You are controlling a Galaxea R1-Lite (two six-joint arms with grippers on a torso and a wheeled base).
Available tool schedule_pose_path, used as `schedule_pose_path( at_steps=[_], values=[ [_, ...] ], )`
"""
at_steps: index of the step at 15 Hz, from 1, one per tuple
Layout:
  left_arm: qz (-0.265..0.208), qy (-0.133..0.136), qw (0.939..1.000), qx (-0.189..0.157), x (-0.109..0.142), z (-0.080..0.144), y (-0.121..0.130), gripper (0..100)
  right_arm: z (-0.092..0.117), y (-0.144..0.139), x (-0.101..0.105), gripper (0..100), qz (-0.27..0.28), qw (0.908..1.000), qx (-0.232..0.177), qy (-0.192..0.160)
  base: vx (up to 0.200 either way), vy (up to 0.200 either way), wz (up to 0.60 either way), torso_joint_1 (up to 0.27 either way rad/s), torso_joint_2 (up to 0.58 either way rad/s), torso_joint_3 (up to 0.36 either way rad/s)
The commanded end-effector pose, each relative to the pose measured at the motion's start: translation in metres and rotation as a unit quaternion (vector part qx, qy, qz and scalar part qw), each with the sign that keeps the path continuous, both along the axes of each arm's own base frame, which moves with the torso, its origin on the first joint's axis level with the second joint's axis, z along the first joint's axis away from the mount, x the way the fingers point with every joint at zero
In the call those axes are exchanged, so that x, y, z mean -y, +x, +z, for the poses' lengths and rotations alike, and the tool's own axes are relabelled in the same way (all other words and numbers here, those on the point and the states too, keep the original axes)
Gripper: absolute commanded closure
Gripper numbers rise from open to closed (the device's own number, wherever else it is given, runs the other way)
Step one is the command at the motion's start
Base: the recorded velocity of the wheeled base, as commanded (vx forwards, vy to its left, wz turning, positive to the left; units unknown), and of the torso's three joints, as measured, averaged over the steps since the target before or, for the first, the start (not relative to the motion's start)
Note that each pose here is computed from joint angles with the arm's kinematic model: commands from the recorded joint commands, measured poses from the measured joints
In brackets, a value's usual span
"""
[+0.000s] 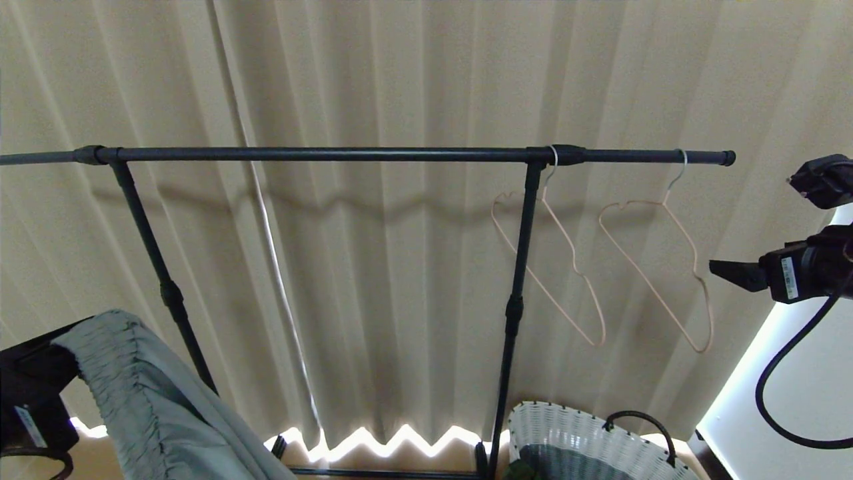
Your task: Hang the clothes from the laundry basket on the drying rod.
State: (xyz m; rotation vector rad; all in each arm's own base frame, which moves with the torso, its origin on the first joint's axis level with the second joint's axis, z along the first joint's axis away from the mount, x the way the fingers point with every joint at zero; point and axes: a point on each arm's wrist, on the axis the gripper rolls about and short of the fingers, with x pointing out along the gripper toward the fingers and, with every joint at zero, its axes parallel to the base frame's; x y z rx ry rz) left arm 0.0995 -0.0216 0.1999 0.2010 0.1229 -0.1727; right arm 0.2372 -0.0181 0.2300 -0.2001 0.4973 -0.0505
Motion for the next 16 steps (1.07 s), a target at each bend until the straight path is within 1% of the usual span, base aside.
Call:
schedule_pose_path(
  at_steps=[1,2,3,5,7,8,9,10,12,14,16],
  values=[
    [-0.033,-0.006,0.9994,0.002,0.003,0.001,0.001,100,-0.011,0.019,0.001,0,-0.018,0.9996,-0.024,0.003,0.0,0.0,0.0,0.0,0.0,0.0],
    [-0.054,-0.01,0.9985,0.003,0.004,0.002,0.001,100,-0.013,0.025,-0.002,0,-0.02,0.9994,-0.025,0.014,0.0,0.0,0.0,0.0,0.0,0.0],
    [-0.062,-0.011,0.998,0.002,0.005,0.001,0.002,100,-0.012,0.029,-0.004,0,-0.02,0.9992,-0.024,0.022,0.0,0.0,0.0,0.0,0.0,0.0],
    [-0.067,-0.01,0.9977,-0.006,0.006,0.0,0.006,100,-0.013,0.045,-0.012,0,-0.026,0.9981,-0.024,0.051,0.0,0.0,0.0,0.0,0.0,0.0],
    [-0.065,-0.016,0.9977,-0.011,0.007,0.001,0.01,100,-0.024,0.059,-0.014,0,-0.032,0.9972,-0.04,0.054,0.0,0.0,0.0,0.0,0.0,0.0],
    [-0.061,-0.024,0.9977,-0.018,0.008,0.0,0.016,100,-0.03,0.068,-0.014,0,-0.047,0.9963,-0.047,0.053,0.0,0.0,0.0,0.0,0.0,0.0],
    [-0.061,-0.024,0.9977,-0.018,0.008,0.0,0.016,100,-0.03,0.068,-0.014,0,-0.047,0.9963,-0.047,0.053,0.0,0.0,0.0,0.0,0.0,0.0],
    [-0.057,-0.036,0.9974,-0.027,0.01,-0.004,0.024,100,-0.033,0.076,-0.014,0,-0.064,0.9944,-0.049,0.069,0.0,0.0,0.0,0.0,0.0,0.0],
    [-0.057,-0.034,0.9974,-0.028,0.01,-0.005,0.025,100,-0.034,0.076,-0.014,0,-0.064,0.9943,-0.049,0.069,0.0,0.0,0.0,0.0,0.0,0.0],
    [-0.057,-0.036,0.9974,-0.027,0.01,-0.004,0.025,100,-0.041,0.081,-0.013,0,-0.066,0.9936,-0.06,0.069,0.0,0.0,0.0,0.0,0.0,0.0],
    [-0.057,-0.035,0.9974,-0.026,0.009,-0.005,0.024,100,-0.043,0.084,-0.014,0,-0.066,0.9934,-0.063,0.069,0.0,0.0,0.0,0.0,0.0,0.0]
  ],
)
